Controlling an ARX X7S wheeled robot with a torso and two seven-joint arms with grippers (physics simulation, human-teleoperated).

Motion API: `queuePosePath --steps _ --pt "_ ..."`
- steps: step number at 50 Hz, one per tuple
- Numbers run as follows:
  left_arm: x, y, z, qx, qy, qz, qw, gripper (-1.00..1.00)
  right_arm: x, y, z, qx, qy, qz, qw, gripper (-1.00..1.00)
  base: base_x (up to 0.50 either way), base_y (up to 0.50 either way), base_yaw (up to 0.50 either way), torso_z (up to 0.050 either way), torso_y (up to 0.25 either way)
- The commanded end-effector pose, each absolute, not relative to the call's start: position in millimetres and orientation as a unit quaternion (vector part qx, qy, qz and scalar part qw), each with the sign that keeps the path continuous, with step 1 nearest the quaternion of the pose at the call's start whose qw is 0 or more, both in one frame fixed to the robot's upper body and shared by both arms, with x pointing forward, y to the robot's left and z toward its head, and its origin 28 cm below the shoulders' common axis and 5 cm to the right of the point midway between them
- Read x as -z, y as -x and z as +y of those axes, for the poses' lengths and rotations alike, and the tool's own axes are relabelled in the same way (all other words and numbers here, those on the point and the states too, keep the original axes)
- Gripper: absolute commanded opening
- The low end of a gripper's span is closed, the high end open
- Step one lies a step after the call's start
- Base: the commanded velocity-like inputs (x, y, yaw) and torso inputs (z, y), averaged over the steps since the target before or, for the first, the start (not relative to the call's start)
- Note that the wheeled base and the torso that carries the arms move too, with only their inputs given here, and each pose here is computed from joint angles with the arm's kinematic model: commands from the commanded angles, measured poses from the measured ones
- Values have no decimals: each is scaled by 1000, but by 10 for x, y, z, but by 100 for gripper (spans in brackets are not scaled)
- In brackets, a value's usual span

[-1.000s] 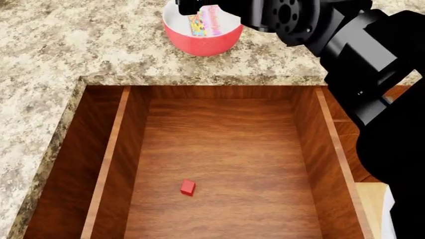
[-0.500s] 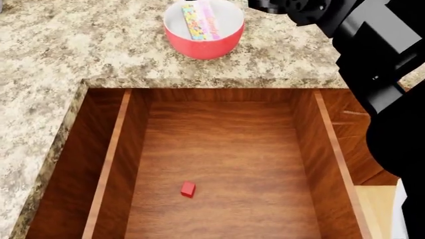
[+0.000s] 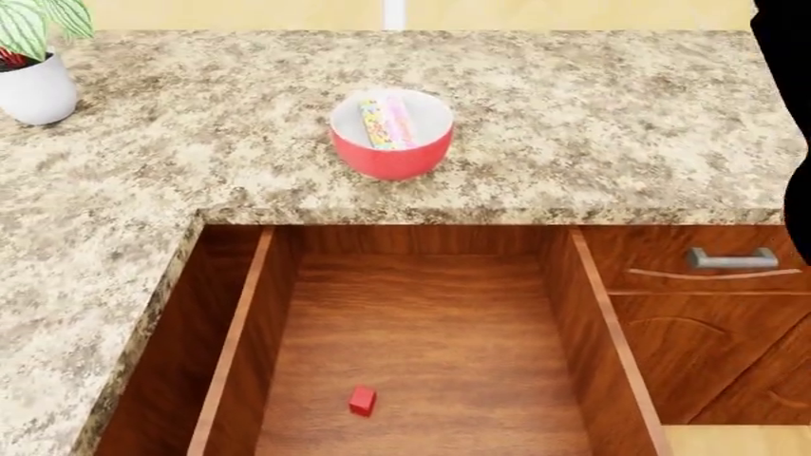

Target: Place the bar in the bowl and close the drawer.

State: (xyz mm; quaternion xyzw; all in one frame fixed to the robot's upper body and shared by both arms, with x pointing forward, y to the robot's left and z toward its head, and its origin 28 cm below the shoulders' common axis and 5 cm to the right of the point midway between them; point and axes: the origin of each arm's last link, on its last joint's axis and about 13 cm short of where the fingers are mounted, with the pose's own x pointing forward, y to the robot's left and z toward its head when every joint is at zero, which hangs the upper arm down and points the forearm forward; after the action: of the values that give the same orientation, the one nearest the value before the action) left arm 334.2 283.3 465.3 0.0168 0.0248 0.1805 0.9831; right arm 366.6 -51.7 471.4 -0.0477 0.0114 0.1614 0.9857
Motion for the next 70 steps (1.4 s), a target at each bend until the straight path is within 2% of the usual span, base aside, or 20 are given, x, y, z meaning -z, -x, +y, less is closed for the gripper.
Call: queuePosePath --steps 1,12,27,70 --pt "-4668 -3051 2829 -151 -20 34 988 100 -4965 -3421 -750 -130 55 23 990 100 0 0 0 0 250" --pt "-4618 -2729 2833 -129 -26 39 991 100 -4799 -2972 -984 -113 55 19 992 100 0 0 0 0 250" --pt "-4652 -2714 2767 -120 -23 40 992 100 -4785 -2912 -1099 -86 49 25 995 100 -5 -18 0 0 239" --pt "-4701 -2657 2649 -103 -21 38 994 100 -4724 -2866 -1190 -80 58 31 995 100 -153 -500 0 0 0"
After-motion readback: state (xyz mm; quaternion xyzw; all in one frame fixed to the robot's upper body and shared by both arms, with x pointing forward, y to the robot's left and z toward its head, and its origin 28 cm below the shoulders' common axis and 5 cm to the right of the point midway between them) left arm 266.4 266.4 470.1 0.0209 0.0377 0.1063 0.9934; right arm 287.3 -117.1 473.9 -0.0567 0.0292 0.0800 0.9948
